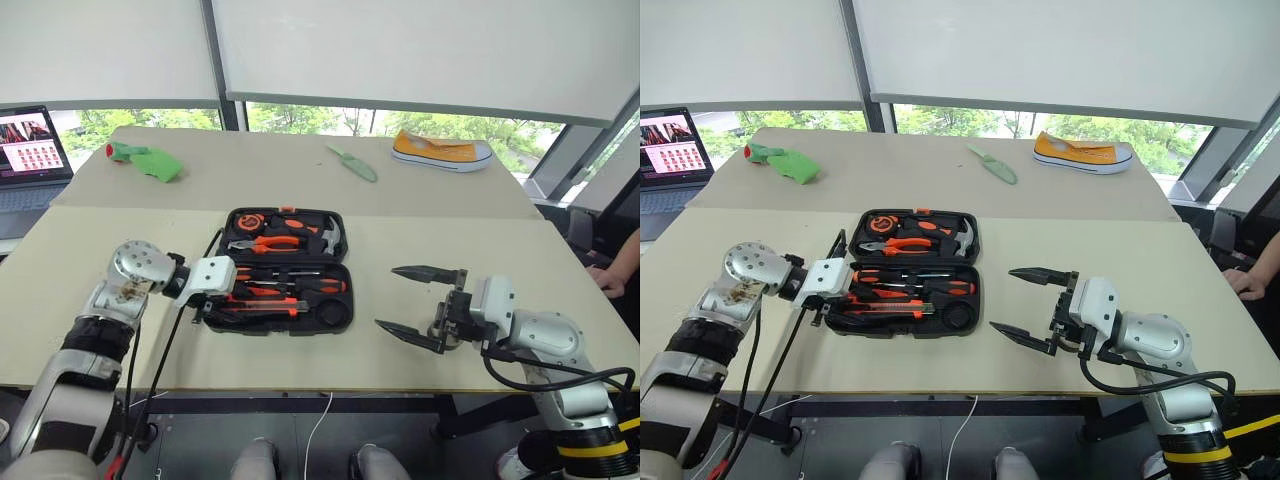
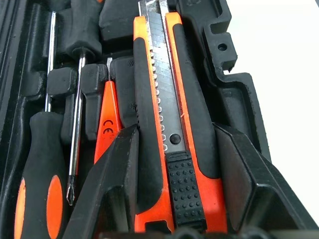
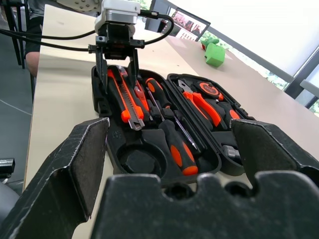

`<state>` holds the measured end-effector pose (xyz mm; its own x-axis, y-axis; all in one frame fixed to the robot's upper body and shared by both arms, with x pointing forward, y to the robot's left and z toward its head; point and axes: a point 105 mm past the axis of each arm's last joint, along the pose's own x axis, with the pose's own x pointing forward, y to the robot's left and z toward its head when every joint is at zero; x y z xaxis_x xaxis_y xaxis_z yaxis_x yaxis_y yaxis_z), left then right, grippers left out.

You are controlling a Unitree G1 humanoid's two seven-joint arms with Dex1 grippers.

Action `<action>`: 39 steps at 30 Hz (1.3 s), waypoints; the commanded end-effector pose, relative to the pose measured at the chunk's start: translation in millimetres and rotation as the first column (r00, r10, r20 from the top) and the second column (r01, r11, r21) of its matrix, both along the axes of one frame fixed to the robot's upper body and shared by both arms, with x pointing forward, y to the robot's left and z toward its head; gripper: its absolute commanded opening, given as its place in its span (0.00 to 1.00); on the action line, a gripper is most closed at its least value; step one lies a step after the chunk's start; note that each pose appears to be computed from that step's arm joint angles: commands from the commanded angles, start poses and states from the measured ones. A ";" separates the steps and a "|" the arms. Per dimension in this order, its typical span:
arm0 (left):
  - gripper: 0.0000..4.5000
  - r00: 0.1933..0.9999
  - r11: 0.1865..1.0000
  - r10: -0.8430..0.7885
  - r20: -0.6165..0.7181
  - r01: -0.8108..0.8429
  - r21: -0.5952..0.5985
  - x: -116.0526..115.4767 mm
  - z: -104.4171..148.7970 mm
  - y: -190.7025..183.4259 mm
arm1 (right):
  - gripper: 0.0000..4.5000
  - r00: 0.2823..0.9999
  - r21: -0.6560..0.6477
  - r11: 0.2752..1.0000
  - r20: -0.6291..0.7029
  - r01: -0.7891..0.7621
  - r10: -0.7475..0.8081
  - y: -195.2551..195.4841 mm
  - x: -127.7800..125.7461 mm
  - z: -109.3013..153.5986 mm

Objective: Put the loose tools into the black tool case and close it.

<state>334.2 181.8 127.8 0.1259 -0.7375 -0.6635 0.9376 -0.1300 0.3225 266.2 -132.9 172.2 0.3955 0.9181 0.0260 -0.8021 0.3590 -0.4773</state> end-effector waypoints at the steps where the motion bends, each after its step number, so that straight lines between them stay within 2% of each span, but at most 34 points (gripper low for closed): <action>1: 0.39 0.999 0.998 -0.007 0.033 0.005 0.055 5.6 -0.3 -0.3 | 1.00 0.999 0.001 1.000 0.042 0.002 -0.002 -0.1 -2.3 8.0; 10: 0.39 0.998 0.999 -0.033 -0.046 0.034 0.040 -3.0 -3.2 -8.4 | 1.00 0.999 0.000 1.000 0.045 0.004 -0.004 2.1 -0.4 7.0; 12: 0.61 0.999 0.999 -0.035 -0.038 0.036 0.031 -3.3 -1.3 -7.4 | 1.00 0.999 -0.001 1.000 0.043 0.005 -0.005 1.9 -0.2 6.2; 13: 0.65 0.999 0.999 -0.035 -0.037 0.035 0.024 -3.3 0.1 -6.6 | 1.00 0.999 -0.002 1.000 0.042 0.005 -0.004 1.9 -0.1 5.8; 16: 0.88 0.999 0.999 -0.039 -0.012 0.039 -0.004 -2.0 5.2 -6.7 | 1.00 0.999 -0.003 1.000 0.042 0.004 -0.004 1.7 0.0 5.3; 17: 0.97 1.000 0.998 -0.026 0.016 0.027 -0.060 2.1 15.2 -6.9 | 1.00 0.999 -0.001 1.000 0.040 0.005 -0.005 1.2 0.1 5.1; 20: 0.97 0.999 0.952 0.045 -0.014 -0.047 -0.301 12.2 55.4 -7.4 | 1.00 0.999 0.003 1.000 0.033 0.010 -0.010 -1.0 1.6 3.9; 23: 0.97 0.997 0.936 0.060 -0.043 -0.071 -0.345 12.5 63.2 -4.3 | 1.00 0.999 0.020 0.999 0.028 0.029 -0.030 -4.4 5.2 3.9; 25: 0.86 0.996 0.924 0.061 -0.071 -0.084 -0.372 11.1 60.7 -4.9 | 1.00 0.999 0.028 0.999 0.027 0.040 -0.040 -5.9 7.0 3.3; 26: 0.83 0.995 0.921 0.061 -0.085 -0.089 -0.380 10.3 58.9 -5.3 | 1.00 0.999 0.028 0.999 0.026 0.041 -0.042 -6.1 7.2 2.9; 29: 0.57 0.998 0.928 0.027 -0.064 -0.049 -0.370 1.7 38.5 -7.6 | 1.00 0.999 0.035 0.998 0.023 0.048 -0.049 -6.0 6.8 1.0; 30: 0.45 0.998 0.925 0.018 -0.066 -0.042 -0.378 -1.6 31.3 -8.2 | 1.00 0.999 0.035 0.998 0.023 0.049 -0.049 -5.8 5.8 0.3; 31: 0.41 0.998 0.922 0.015 -0.065 -0.039 -0.386 -4.0 24.2 -8.2 | 1.00 0.999 0.029 0.998 0.022 0.048 -0.048 -6.8 3.9 -0.3; 33: 0.24 0.996 0.913 0.022 -0.088 -0.056 -0.404 -5.9 14.6 -7.7 | 1.00 0.999 0.020 0.999 0.019 0.050 -0.050 -10.2 1.2 -0.3; 36: 0.01 0.995 0.926 0.050 -0.087 -0.078 -0.369 -5.1 -3.2 -7.2 | 1.00 0.998 0.004 0.998 0.012 0.066 -0.066 -17.0 -1.1 -0.6; 39: 0.00 0.992 0.934 0.107 -0.070 -0.125 -0.334 2.3 -17.0 -8.7 | 1.00 0.997 -0.002 0.997 0.009 0.074 -0.074 -19.5 -3.1 -0.1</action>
